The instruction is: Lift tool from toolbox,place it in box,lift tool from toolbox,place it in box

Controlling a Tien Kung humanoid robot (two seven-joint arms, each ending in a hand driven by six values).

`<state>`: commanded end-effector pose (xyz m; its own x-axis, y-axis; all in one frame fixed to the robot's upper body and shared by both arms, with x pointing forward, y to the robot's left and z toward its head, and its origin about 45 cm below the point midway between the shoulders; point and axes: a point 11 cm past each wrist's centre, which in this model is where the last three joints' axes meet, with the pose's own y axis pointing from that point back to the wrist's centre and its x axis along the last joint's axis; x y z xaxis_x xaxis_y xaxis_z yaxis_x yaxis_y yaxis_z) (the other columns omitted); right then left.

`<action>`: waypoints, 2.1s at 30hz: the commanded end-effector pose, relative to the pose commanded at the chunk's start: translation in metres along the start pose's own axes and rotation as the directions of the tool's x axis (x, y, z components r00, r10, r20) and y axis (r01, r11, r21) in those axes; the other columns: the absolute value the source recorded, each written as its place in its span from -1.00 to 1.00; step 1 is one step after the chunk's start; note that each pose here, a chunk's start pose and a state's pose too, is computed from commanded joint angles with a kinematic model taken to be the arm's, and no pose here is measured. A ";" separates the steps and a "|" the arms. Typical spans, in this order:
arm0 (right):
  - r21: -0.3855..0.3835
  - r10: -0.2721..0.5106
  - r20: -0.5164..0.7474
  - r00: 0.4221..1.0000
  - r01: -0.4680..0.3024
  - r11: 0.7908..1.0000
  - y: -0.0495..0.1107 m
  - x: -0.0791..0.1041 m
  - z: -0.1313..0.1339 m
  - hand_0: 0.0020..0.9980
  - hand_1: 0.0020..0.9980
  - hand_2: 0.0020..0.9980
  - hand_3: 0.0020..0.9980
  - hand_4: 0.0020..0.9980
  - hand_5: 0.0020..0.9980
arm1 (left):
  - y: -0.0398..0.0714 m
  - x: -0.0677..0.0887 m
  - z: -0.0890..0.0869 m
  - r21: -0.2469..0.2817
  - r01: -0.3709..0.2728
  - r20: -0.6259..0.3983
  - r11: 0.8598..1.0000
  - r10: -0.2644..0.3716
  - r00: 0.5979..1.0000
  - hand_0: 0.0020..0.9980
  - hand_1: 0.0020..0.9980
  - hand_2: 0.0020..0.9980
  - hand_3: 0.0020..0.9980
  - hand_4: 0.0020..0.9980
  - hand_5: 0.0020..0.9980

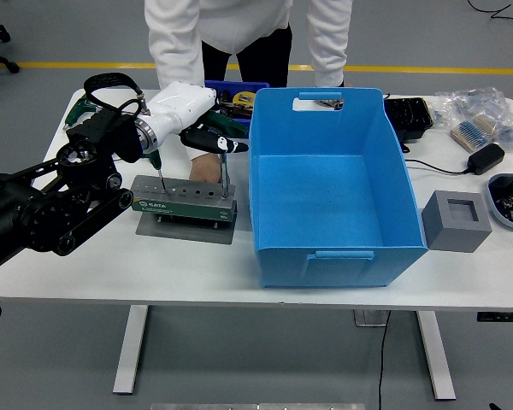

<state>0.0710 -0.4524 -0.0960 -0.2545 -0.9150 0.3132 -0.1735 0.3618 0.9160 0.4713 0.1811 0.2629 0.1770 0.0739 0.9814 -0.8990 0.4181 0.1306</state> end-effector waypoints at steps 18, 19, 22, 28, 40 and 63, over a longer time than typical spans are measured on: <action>-0.003 0.001 -0.001 1.000 -0.001 1.000 0.000 0.000 0.002 0.47 0.43 0.56 0.44 0.90 0.66 | 0.002 0.010 0.003 -0.019 -0.028 -0.018 0.999 0.028 0.999 -0.57 -0.94 -0.91 -0.98 0.30 0.03; -0.003 0.000 -0.001 1.000 0.000 1.000 0.000 0.000 0.002 0.47 0.43 0.56 0.44 0.90 0.66 | 0.003 0.011 0.004 -0.022 -0.031 -0.019 0.999 0.031 0.999 -0.57 -0.94 -0.91 -0.98 0.30 0.03; -0.004 0.000 0.000 1.000 0.000 1.000 0.000 0.000 0.002 0.47 0.43 0.57 0.44 0.90 0.65 | 0.004 0.015 0.007 -0.030 -0.042 -0.019 0.999 0.041 0.999 -0.58 -0.94 -0.91 -0.99 0.30 0.03; -0.005 0.000 0.001 1.000 0.000 1.000 0.000 0.000 0.003 0.47 0.43 0.57 0.44 0.90 0.66 | 0.006 0.025 0.013 -0.045 -0.060 -0.010 0.997 0.060 0.998 -0.57 -0.94 -0.91 -0.99 0.31 0.03; -0.011 0.000 -0.002 1.000 0.000 1.000 0.000 -0.001 0.006 0.47 0.43 0.56 0.43 0.90 0.66 | 0.005 0.045 0.028 -0.101 -0.072 -0.001 0.992 0.072 0.997 -0.58 -0.95 -0.92 -0.99 0.30 -0.01; -0.016 0.002 0.001 1.000 -0.002 1.000 0.000 -0.001 0.008 0.47 0.43 0.56 0.43 0.90 0.66 | 0.002 0.112 0.056 -0.194 -0.152 0.032 0.969 0.161 0.986 -0.59 -0.96 -0.92 -0.99 0.31 -0.04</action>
<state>0.0631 -0.4502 -0.0983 -0.2554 -0.9142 0.3147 -0.1581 0.3606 0.9192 0.4670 0.1389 0.3814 0.0165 0.1109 0.9937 -0.8202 0.5699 -0.0500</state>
